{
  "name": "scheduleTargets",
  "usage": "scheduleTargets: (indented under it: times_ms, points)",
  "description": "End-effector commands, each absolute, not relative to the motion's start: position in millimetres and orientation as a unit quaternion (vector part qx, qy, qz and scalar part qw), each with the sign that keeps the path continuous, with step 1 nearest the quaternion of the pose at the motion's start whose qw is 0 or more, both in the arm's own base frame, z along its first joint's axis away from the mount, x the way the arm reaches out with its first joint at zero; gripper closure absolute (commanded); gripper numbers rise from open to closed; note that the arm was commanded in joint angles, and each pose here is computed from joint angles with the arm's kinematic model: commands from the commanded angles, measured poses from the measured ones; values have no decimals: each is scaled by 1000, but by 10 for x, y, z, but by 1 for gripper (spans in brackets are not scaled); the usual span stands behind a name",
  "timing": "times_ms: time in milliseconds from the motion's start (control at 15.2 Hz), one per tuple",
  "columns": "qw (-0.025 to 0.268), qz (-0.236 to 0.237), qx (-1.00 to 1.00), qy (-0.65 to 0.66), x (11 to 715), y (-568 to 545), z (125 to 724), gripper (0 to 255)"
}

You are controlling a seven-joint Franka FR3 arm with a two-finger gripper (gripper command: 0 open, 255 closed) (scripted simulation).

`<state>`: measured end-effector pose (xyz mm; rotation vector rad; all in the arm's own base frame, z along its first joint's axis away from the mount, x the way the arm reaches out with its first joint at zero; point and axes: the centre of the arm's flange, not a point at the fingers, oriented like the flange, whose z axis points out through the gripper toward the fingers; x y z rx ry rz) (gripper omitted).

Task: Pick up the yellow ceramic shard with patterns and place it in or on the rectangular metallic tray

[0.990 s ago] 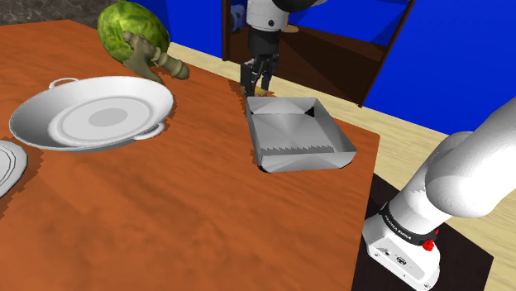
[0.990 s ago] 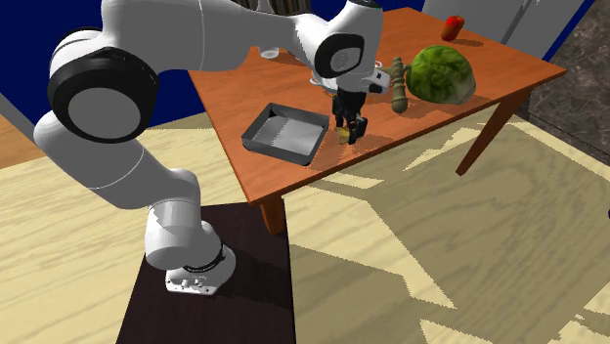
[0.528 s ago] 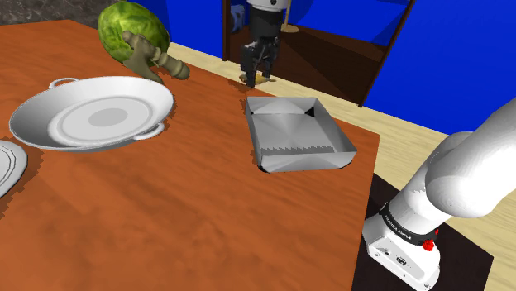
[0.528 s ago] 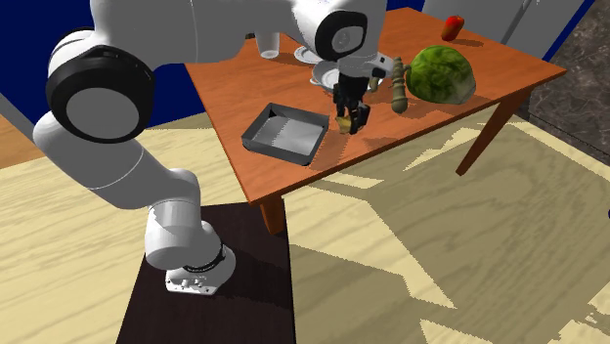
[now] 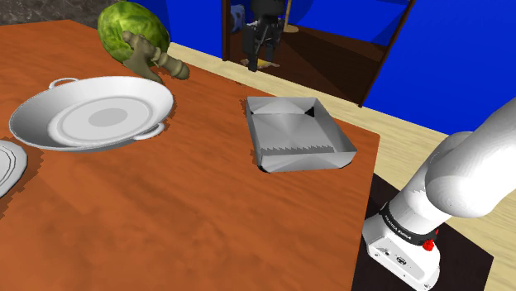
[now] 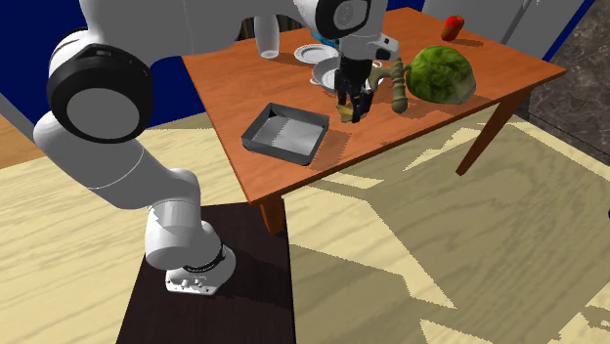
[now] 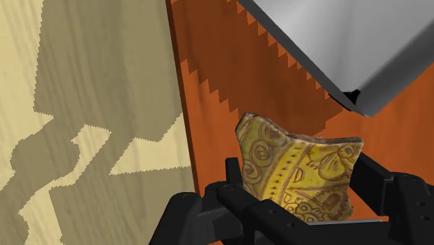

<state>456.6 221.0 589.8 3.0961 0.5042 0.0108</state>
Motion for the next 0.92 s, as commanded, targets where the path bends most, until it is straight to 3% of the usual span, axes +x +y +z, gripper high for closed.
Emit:
scheduleTargets:
  times_ms: [0,132,858]
  points:
    - [2,3,987,161,4574,2207,6010,255]
    - [2,3,987,161,4574,2207,6104,255]
    - [2,3,987,161,3140,2440,6129,255]
